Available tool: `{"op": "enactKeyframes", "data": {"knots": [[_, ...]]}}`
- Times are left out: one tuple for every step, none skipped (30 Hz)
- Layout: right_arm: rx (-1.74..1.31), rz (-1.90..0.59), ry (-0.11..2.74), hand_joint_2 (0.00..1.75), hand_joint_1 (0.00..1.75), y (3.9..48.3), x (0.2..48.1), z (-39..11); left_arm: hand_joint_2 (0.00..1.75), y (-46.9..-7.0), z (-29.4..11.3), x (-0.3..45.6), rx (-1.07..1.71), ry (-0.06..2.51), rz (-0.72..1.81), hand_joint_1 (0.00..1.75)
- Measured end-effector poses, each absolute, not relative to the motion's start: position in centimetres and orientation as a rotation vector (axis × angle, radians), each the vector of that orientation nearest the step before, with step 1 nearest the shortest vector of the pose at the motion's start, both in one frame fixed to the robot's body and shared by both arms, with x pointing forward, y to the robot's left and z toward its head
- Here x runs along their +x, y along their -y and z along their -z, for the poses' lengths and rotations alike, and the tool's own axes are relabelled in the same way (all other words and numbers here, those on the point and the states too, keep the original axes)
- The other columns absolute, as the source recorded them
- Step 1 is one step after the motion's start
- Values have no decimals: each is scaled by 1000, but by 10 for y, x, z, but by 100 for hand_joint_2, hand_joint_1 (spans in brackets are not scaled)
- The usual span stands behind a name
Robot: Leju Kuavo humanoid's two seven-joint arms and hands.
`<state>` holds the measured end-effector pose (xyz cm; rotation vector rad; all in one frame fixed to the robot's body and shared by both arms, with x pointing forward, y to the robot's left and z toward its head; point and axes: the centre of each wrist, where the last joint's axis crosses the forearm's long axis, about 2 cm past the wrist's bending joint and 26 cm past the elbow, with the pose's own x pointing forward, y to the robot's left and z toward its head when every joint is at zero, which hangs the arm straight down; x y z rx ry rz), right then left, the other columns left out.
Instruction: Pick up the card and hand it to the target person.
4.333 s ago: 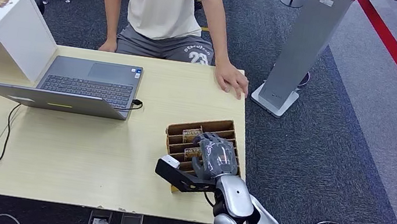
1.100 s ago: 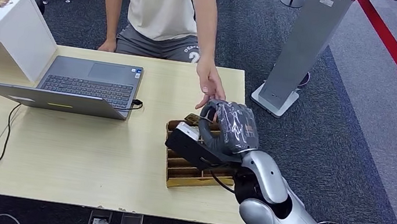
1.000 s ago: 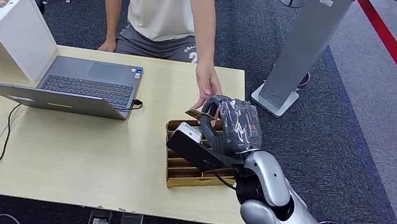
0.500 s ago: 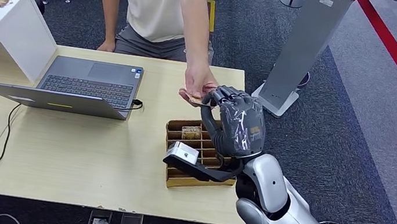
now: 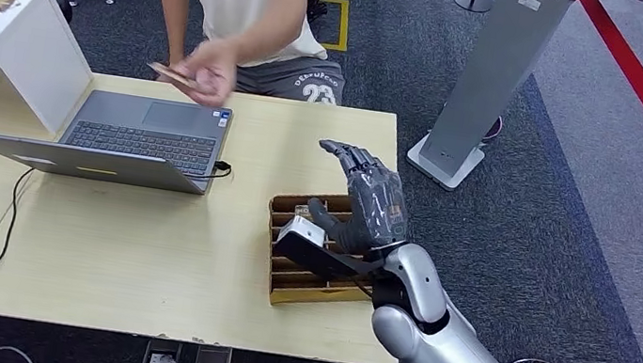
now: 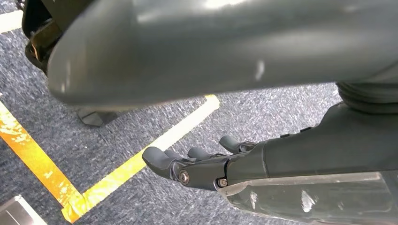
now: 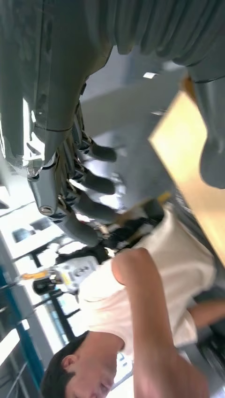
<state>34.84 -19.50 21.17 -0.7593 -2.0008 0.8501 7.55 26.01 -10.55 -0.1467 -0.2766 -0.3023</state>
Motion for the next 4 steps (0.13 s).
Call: {"op": "enactKeyframes", "data": {"knots": [[-673,-803,2000,175,0,196,348,-209,0,-260,106,75,-141,275,301,0],[-589,-751,1996,175,0,196,347,-206,0,-260,106,75,-135,274,300,0],[-518,-702,1990,175,0,197,346,-203,0,-261,106,75,-129,273,298,0],[-484,-677,1985,175,0,198,345,-201,0,-261,106,75,-127,273,297,0]]}}
